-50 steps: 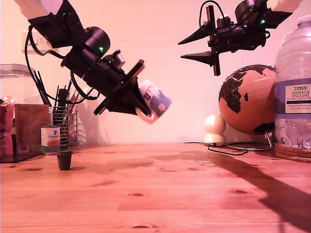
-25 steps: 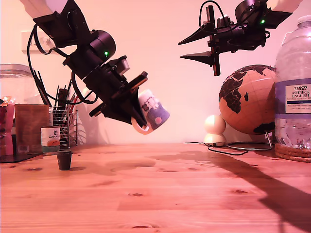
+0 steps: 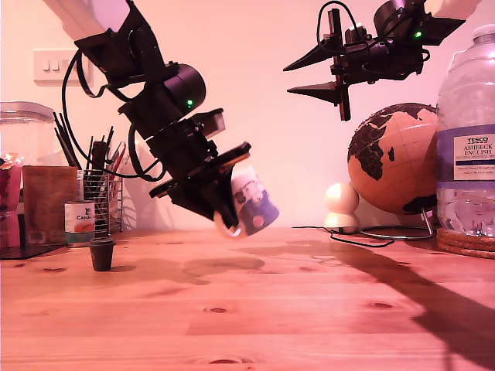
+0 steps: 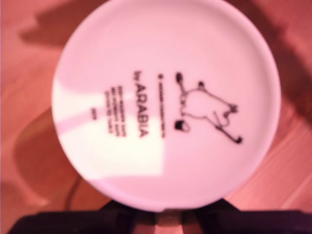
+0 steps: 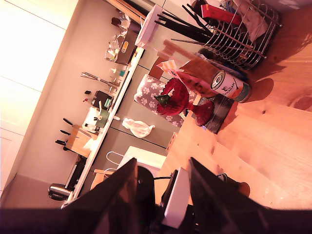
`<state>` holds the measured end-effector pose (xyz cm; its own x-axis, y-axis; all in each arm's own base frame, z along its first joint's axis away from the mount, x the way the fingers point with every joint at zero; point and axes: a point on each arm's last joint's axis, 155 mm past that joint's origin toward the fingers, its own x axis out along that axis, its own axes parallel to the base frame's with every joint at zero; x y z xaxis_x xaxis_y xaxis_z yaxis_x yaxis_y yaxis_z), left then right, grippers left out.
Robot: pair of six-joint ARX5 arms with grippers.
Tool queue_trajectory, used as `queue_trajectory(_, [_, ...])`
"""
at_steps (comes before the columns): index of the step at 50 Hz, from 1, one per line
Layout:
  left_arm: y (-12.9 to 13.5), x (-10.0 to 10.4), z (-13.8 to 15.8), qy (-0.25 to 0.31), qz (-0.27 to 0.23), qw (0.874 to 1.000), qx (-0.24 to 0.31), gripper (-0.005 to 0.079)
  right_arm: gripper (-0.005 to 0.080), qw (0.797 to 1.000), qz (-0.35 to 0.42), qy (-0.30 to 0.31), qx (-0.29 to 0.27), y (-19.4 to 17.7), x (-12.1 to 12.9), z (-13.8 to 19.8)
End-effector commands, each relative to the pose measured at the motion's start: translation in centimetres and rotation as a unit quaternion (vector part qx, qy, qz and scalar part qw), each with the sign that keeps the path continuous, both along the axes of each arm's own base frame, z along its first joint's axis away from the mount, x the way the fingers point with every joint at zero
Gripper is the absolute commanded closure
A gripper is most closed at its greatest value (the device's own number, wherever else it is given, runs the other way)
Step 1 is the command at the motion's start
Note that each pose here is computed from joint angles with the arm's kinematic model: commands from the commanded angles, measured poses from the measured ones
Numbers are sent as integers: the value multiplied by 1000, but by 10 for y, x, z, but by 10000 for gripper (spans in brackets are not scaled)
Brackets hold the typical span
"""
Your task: Lift the coffee cup and remove the coffee capsule that is hidden under it
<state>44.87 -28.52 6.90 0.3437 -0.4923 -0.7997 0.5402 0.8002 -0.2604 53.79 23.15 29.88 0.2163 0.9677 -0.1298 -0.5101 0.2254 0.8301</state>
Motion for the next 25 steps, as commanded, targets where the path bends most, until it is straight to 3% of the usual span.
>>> queue_trajectory(1, [-1, 8, 5, -22, -6, 1000, 6, 765, 448, 1000, 6, -10, 0, 5, -5, 5])
queue_trajectory(25, [7, -4, -9, -32, -37, 995, 83, 765, 448, 1000, 7, -13, -3, 10, -6, 5])
